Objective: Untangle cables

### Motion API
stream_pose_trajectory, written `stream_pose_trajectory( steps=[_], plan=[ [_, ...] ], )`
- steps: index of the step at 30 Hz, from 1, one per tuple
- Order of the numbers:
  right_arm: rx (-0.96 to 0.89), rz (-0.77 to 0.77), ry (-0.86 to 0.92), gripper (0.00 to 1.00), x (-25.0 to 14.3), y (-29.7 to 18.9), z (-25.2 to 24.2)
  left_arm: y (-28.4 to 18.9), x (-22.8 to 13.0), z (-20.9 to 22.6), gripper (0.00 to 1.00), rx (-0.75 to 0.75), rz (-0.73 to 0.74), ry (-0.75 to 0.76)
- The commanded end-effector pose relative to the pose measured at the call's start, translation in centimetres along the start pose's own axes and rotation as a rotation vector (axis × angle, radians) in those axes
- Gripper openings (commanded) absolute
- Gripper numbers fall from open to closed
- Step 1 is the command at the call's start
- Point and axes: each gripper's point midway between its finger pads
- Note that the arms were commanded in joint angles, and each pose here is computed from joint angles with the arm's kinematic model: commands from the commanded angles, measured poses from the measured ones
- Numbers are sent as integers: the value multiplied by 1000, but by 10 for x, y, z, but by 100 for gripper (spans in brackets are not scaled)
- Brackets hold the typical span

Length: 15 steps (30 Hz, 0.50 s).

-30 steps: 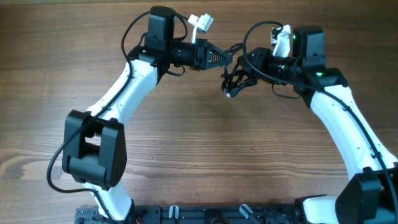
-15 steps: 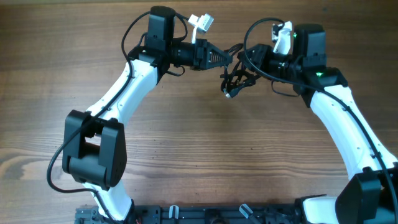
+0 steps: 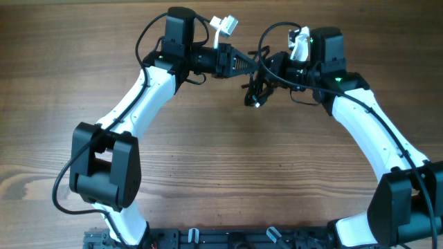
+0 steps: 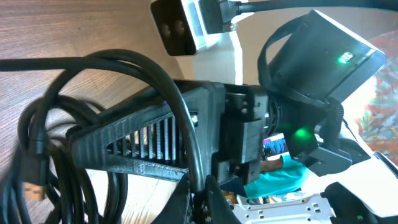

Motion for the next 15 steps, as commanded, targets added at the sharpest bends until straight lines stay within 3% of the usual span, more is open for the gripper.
stream_pose_trajectory(
  steps=[1,3,15],
  plan=[
    [21,-11,4,8,6,-1,2,-6,0,-19,4,-16,-6,41],
    [3,-40,12,4,15,-6,-5,-6,2,-14,4,9,-22,22],
    [-165,-348,145,4,94,-80,-92,-11,-6,34,4,220,-78,-166]
  ],
)
Point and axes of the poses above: each gripper's point midway between its finger pads, its own y axis out along the fingers, its own z axis along the line the jaws close on, x = y × z, and after that the axes turned 8 degrees about -y, right-handed
